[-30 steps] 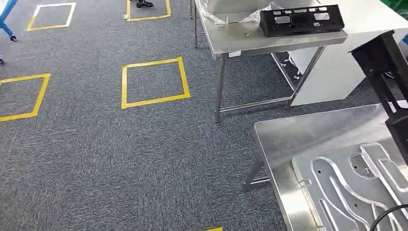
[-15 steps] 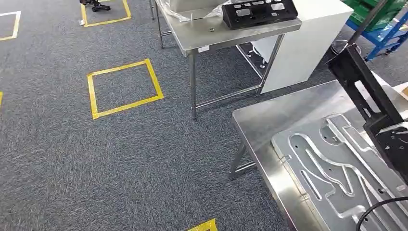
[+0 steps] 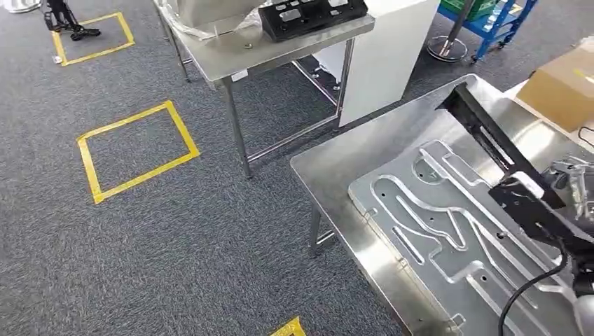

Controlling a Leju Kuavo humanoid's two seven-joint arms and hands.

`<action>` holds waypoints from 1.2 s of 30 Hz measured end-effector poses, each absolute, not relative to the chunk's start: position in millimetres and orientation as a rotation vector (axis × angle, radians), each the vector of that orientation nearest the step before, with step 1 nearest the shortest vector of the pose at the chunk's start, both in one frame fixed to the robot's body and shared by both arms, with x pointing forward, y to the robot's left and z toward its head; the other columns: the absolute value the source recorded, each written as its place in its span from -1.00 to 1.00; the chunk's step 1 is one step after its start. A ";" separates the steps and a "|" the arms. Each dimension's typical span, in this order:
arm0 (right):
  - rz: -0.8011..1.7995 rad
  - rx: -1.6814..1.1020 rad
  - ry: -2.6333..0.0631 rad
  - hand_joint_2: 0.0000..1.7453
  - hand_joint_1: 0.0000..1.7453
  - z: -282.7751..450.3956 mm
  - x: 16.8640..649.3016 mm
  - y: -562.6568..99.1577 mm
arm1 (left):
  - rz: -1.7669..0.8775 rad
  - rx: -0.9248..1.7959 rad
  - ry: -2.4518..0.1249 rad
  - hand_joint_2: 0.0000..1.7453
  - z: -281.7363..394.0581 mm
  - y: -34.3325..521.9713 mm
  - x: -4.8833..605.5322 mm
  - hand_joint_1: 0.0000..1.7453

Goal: Take the parts from the cabinet and place them on the table.

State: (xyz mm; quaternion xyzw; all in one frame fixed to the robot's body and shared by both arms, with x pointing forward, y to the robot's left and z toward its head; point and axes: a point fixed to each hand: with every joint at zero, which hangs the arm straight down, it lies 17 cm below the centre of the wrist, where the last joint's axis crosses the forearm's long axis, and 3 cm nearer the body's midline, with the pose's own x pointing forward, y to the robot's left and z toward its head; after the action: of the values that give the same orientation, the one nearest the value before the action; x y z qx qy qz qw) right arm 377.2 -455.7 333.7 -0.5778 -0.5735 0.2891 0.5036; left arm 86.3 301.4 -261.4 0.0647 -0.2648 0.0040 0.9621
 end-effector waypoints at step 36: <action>0.900 -1.201 -1.294 1.00 1.00 224.9 399.7 -386.2 | 0.020 0.133 -0.544 1.00 -259.9 317.5 91.5 -1.00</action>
State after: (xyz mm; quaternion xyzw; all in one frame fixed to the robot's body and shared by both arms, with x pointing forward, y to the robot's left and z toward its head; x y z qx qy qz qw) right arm 399.7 -386.2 224.9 -0.5071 -0.5463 0.3800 0.5477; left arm 91.5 317.5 -259.9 0.0655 -0.2683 0.0100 0.9611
